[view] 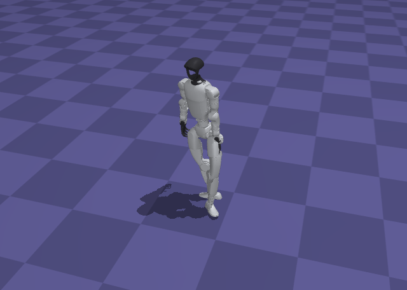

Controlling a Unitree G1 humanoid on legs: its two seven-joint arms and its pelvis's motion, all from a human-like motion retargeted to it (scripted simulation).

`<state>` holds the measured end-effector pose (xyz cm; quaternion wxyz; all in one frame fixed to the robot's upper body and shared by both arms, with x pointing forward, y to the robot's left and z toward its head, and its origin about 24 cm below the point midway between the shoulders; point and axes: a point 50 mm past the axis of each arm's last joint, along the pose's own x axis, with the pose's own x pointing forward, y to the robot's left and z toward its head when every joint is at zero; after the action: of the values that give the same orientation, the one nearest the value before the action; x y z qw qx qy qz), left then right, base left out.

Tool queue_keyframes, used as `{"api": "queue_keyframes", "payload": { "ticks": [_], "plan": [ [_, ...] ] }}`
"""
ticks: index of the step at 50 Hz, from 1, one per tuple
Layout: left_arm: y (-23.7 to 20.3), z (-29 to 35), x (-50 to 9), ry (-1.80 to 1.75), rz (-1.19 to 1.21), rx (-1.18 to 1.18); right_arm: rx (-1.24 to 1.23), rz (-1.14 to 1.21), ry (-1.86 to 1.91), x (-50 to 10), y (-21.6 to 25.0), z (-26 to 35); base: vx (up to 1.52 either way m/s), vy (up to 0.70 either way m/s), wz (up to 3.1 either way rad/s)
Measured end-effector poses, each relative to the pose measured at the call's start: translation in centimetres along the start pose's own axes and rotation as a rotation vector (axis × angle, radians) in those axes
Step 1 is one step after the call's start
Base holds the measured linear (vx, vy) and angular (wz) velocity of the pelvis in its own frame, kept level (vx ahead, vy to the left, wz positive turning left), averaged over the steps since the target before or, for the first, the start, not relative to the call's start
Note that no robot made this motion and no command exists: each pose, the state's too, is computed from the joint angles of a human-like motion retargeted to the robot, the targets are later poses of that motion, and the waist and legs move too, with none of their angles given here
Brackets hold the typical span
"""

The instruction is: Upper body actions

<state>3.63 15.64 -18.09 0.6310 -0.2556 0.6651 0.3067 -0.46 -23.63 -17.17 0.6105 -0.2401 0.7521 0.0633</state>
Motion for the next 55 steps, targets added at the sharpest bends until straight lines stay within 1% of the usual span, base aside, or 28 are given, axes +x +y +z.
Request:
{"api": "queue_keyframes", "payload": {
  "ticks": [3, 6, 10, 17, 20, 25, 30, 35, 40, 45, 52, 55],
  "plan": [
    [0.3, -0.1, 0.1, 0.002, 0.016, -0.102, -0.024, -0.006, -0.043, -0.1, -0.1, 1.1, -0.22, 0.11, 1.88],
    [1.2, -0.7, 0.2, 0.016, 0.054, -0.137, -0.034, 0.011, -0.093, -0.4, 0.1, 2.4, -0.14, 0.12, 1.67],
    [1.7, -1.5, 0.2, 0.044, 0.093, -0.144, -0.03, 0.043, -0.163, -0.7, 0.3, 4.2, -0.1, 0.19, 0.99],
    [1.2, -2.5, 0.1, 0.088, 0.105, -0.097, -0.039, 0.069, -0.19, -0.9, 0.7, 5.0, -0.14, 0.23, 0.49],
    [0.9, -1.9, 0.1, 0.056, 0.099, -0.013, -0.064, 0.068, -0.188, -0.9, 0.6, 4.8, -0.15, 0.25, 0.73],
    [1.2, -1.7, 0.0, 0.047, 0.11, 0.194, -0.112, 0.024, -0.118, -0.4, 0.5, 2.8, -0.09, 0.28, 0.84],
    [0.0, -0.3, -0.2, 0.025, 0.059, 0.44, -0.063, 0.005, -0.065, -0.2, -0.3, 1.7, -0.12, 0.29, 1.58],
    [-0.1, 0.4, -0.4, 0.082, -0.03, 0.628, 0.001, 0.033, -0.019, -0.1, 0.7, 0.8, -0.13, 0.11, 1.44],
    [-0.1, 0.7, -0.4, 0.084, -0.052, 0.617, -0.016, 0.049, -0.009, -0.2, 1.6, 0.6, -0.07, 0.03, 1.42],
    [0.5, 0.5, -0.3, 0.085, -0.016, 0.569, -0.079, 0.045, -0.016, -0.2, 1.8, 1.0, 0.05, -0.02, 1.19],
    [2.2, -1.6, -0.3, 0.19, 0.046, 0.585, -0.081, 0.095, -0.018, -0.3, 2.1, 1.3, 0.17, -0.06, 0.62],
    [2.1, -2.9, -0.1, 0.186, 0.041, 0.516, -0.062, 0.081, -0.063, -0.4, 1.7, 2.5, 0.12, -0.08, 0.63]
  ]
}}
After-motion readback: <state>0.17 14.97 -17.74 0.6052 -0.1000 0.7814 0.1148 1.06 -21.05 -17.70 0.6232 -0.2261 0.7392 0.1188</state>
